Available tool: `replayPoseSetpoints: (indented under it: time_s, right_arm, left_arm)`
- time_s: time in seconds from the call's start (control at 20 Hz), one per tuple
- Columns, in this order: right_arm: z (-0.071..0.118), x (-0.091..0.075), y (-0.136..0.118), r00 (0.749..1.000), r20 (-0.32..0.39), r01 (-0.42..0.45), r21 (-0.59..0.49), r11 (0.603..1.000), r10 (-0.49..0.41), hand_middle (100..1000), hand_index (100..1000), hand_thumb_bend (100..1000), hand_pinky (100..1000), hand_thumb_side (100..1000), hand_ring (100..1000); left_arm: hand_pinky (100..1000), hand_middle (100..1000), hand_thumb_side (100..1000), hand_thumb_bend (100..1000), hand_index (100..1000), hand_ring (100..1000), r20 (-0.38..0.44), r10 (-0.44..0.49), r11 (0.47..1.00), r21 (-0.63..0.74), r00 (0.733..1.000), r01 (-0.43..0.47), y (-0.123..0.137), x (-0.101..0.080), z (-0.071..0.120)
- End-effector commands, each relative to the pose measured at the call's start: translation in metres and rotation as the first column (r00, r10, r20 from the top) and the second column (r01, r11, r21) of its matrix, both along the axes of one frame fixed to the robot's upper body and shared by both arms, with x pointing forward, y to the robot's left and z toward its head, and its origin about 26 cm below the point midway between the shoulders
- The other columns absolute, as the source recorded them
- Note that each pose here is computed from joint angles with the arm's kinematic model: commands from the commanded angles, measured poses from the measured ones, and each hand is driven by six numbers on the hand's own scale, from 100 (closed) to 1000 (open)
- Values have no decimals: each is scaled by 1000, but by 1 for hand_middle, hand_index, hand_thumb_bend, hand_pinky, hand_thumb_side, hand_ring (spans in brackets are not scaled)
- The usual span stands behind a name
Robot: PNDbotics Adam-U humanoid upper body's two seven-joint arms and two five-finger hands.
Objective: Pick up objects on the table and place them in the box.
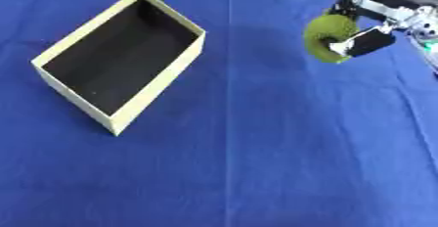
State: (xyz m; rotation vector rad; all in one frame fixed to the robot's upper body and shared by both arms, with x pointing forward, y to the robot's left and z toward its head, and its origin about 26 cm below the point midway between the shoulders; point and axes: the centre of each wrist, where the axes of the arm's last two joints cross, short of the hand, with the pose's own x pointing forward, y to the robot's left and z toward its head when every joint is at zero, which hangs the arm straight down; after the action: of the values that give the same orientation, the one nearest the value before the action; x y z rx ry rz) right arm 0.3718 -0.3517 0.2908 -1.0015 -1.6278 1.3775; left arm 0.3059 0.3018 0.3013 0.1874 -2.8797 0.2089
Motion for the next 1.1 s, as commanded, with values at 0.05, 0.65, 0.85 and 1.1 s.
replayPoseSetpoints:
  time_s: [0.05,0.65,0.85,1.1]
  right_arm:
    - [38,-20,11,989,146,-32,-30,999,36,464,611,279,551,212,480]
    - [89,-42,116,883,282,-368,-80,926,375,481,625,222,560,129,484]
    - [94,-37,158,829,292,-474,-83,877,476,482,625,140,562,100,477]
    - [92,-18,189,811,255,-525,-79,847,526,484,628,100,568,100,480]
  left_arm:
    - [639,577,392,100,649,693,31,-2,1000,16,1000,1,-1,-4,7]
    - [640,578,380,100,649,694,27,-27,999,19,999,27,-7,-3,7]
    - [640,580,369,100,650,695,39,-47,999,20,998,46,-12,-2,9]
    - [641,581,356,100,651,696,57,-89,996,32,994,87,-21,0,14]
